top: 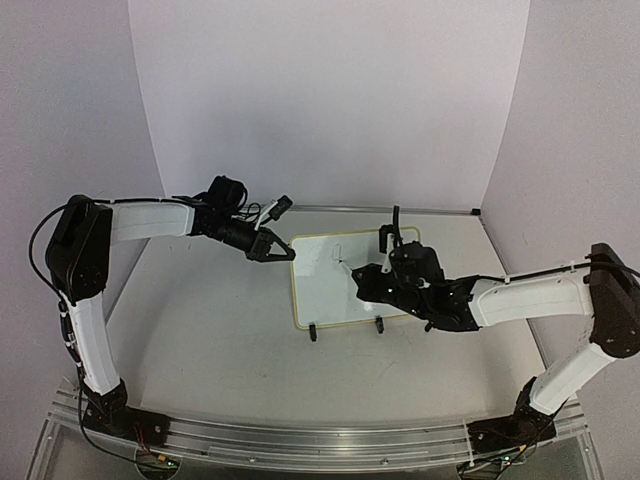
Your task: Write a sentence on the whiteboard
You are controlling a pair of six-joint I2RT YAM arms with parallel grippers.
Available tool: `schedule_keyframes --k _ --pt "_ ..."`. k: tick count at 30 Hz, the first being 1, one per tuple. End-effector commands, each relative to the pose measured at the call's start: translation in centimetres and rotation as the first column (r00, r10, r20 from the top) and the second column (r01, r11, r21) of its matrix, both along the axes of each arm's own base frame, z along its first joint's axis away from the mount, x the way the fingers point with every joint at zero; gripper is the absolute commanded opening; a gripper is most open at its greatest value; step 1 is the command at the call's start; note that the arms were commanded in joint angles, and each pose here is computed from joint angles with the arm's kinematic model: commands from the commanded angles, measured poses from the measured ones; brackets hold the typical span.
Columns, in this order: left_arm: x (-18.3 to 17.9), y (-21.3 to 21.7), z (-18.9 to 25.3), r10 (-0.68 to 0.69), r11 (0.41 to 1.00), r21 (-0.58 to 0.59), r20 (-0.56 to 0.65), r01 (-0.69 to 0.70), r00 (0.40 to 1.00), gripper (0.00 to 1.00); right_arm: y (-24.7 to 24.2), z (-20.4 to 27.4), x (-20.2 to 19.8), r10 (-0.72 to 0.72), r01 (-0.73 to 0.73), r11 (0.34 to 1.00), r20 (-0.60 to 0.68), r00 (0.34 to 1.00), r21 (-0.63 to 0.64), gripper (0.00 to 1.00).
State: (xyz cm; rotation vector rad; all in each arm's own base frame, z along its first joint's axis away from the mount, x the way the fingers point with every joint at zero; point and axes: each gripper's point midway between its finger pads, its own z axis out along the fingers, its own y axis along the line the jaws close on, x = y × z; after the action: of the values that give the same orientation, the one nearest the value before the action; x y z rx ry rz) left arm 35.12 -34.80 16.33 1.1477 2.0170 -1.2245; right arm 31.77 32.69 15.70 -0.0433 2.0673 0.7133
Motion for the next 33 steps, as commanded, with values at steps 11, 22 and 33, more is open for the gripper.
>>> schedule_keyframes --k 11,22,33 --pt "0.7 0.5 -1.0 0.004 0.996 0.088 0.11 -0.013 0.994 0.0 -0.9 0.9 2.4 -0.104 0.105 0.994 0.063 0.993 -0.017 0.0" --pt "0.7 0.5 -1.1 0.003 0.996 0.089 0.11 -0.013 0.994 0.0 -0.8 1.8 2.6 -0.106 0.107 0.994 0.091 0.99 -0.005 0.0" --pt "0.7 0.5 -1.1 0.002 0.996 0.089 0.108 -0.012 0.994 0.0 -1.3 1.4 2.9 -0.144 0.144 0.989 0.086 0.986 -0.005 0.0"
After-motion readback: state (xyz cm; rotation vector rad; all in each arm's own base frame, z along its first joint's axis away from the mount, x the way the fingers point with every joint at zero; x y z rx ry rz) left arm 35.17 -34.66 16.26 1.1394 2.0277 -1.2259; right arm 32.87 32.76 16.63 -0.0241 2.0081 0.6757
